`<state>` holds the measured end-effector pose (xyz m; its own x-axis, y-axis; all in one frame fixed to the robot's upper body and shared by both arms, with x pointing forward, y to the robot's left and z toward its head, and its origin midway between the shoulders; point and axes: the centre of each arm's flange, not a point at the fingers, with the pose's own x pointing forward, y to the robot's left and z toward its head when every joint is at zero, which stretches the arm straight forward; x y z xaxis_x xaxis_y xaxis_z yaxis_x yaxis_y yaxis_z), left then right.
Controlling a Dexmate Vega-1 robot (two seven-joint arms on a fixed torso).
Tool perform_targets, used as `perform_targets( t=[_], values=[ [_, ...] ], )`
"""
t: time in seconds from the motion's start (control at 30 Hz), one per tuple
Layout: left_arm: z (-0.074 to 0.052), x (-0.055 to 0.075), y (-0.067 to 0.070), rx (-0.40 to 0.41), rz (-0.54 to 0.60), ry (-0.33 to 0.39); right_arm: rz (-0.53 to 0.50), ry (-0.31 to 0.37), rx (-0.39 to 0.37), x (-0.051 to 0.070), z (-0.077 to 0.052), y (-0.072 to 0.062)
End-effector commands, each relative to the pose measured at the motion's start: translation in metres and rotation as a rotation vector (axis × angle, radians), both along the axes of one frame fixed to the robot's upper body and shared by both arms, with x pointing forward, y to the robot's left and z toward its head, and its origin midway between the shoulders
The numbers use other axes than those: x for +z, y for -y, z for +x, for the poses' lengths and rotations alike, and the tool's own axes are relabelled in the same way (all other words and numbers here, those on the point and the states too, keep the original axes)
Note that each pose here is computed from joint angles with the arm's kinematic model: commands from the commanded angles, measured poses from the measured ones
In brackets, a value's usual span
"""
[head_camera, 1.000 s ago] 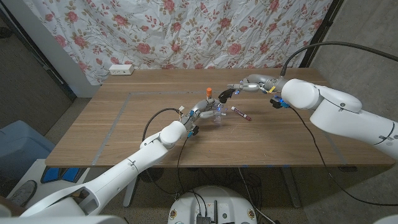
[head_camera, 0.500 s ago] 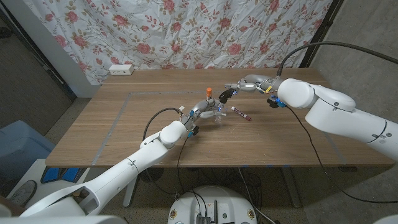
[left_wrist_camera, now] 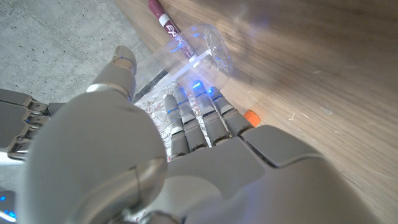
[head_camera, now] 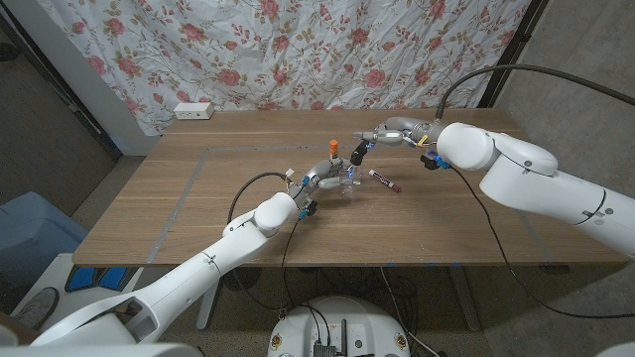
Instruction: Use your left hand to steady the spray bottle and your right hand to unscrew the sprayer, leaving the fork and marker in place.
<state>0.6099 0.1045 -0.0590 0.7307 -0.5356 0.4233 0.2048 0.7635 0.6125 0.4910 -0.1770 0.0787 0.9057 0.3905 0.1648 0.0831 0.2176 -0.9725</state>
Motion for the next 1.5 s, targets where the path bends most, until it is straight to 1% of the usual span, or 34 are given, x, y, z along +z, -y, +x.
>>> perform_targets(
  t=[0.03, 0.4, 0.77, 1.5],
  values=[
    [0.001, -0.001, 0.001, -0.005, 0.004, -0.003, -0.018, -0.009, 0.018, 0.003, 0.001, -0.009],
    [0.001, 0.000, 0.002, -0.006, 0.006, -0.003, -0.044, -0.036, 0.012, 0.003, 0.003, -0.016],
    [-0.001, -0.001, 0.002, 0.000, 0.003, -0.003, -0.056, -0.057, 0.002, 0.001, 0.006, -0.020],
    [-0.004, -0.003, 0.003, -0.005, 0.001, -0.005, -0.043, -0.056, -0.016, -0.004, 0.007, -0.019]
  ],
)
